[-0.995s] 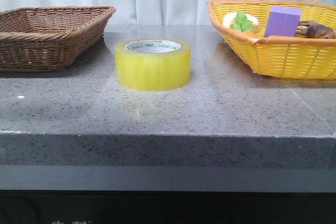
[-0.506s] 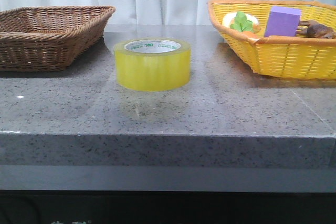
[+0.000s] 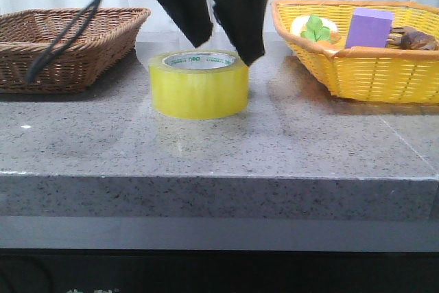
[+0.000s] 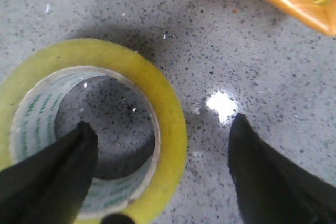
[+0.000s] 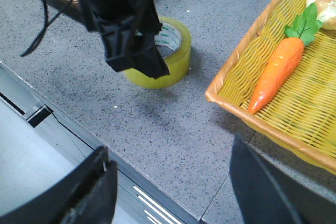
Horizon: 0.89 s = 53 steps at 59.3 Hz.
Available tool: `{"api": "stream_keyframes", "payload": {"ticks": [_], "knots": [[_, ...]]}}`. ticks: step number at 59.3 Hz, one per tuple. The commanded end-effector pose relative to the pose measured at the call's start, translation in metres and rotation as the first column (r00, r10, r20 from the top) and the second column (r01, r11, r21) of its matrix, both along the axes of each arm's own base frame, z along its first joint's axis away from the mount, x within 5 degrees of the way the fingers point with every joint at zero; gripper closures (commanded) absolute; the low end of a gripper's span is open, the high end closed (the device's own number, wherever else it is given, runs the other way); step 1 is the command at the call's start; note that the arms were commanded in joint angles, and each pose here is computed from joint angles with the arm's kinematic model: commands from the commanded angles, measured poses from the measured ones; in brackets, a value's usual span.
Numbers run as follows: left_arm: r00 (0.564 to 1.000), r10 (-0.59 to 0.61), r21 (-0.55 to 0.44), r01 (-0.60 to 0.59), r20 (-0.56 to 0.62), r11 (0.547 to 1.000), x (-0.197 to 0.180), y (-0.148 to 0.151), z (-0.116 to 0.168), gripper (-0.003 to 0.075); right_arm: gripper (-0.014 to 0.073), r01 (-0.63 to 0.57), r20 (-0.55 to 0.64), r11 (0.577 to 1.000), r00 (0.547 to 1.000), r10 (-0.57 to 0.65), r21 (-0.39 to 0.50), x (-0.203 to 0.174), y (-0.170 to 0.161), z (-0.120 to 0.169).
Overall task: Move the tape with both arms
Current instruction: 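Lower the left gripper onto the tape roll and grasp it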
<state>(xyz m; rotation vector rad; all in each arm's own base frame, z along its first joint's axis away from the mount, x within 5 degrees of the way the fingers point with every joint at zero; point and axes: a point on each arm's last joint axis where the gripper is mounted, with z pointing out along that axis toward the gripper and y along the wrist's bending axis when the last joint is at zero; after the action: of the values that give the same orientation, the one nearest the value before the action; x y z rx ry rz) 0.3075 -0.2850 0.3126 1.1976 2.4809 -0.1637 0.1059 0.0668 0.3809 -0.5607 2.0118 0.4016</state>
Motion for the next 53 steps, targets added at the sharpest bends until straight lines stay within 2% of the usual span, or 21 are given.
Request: {"api": "stream_keyframes", "payload": {"ticks": [1, 24, 30, 34, 41, 46, 53], "knots": [[0.998, -0.008, -0.054, 0.012, 0.069, 0.998, -0.002, -0.001, 0.022, 0.0208, 0.0107, 0.008, 0.078, 0.999, 0.997, -0.012, 0.048, 0.001, 0.0, 0.013], [1.0, -0.01, 0.001, 0.01, 0.023, 1.0, 0.008, -0.009, -0.007, 0.0223, 0.0107, 0.008, 0.078, 0.999, 0.997, -0.012, 0.048, 0.001, 0.0, 0.013], [1.0, -0.01, 0.014, 0.01, 0.018, 1.0, 0.008, -0.008, -0.007, 0.0324, 0.0107, 0.008, 0.078, 0.999, 0.997, -0.012, 0.048, 0.001, 0.0, 0.013], [1.0, -0.01, 0.014, 0.01, 0.018, 1.0, 0.008, -0.008, -0.005, 0.0451, 0.0107, 0.008, 0.078, 0.999, 0.997, -0.012, 0.048, 0.001, 0.0, 0.013], [1.0, -0.01, 0.013, 0.01, 0.019, 1.0, 0.007, -0.008, -0.001, 0.0592, 0.0107, 0.008, 0.078, 0.999, 0.997, -0.012, 0.048, 0.001, 0.0, 0.013], [1.0, -0.009, 0.008, 0.009, 0.028, 1.0, 0.008, -0.008, 0.005, 0.065, 0.0107, 0.008, 0.078, 0.999, 0.997, -0.012, 0.048, 0.001, 0.0, 0.013], [0.998, -0.008, -0.004, 0.008, 0.058, 1.0, 0.009, -0.008, 0.019, 0.0658, 0.0107, 0.008, 0.078, 0.999, 0.997, -0.012, 0.048, 0.001, 0.0, 0.013]]}}
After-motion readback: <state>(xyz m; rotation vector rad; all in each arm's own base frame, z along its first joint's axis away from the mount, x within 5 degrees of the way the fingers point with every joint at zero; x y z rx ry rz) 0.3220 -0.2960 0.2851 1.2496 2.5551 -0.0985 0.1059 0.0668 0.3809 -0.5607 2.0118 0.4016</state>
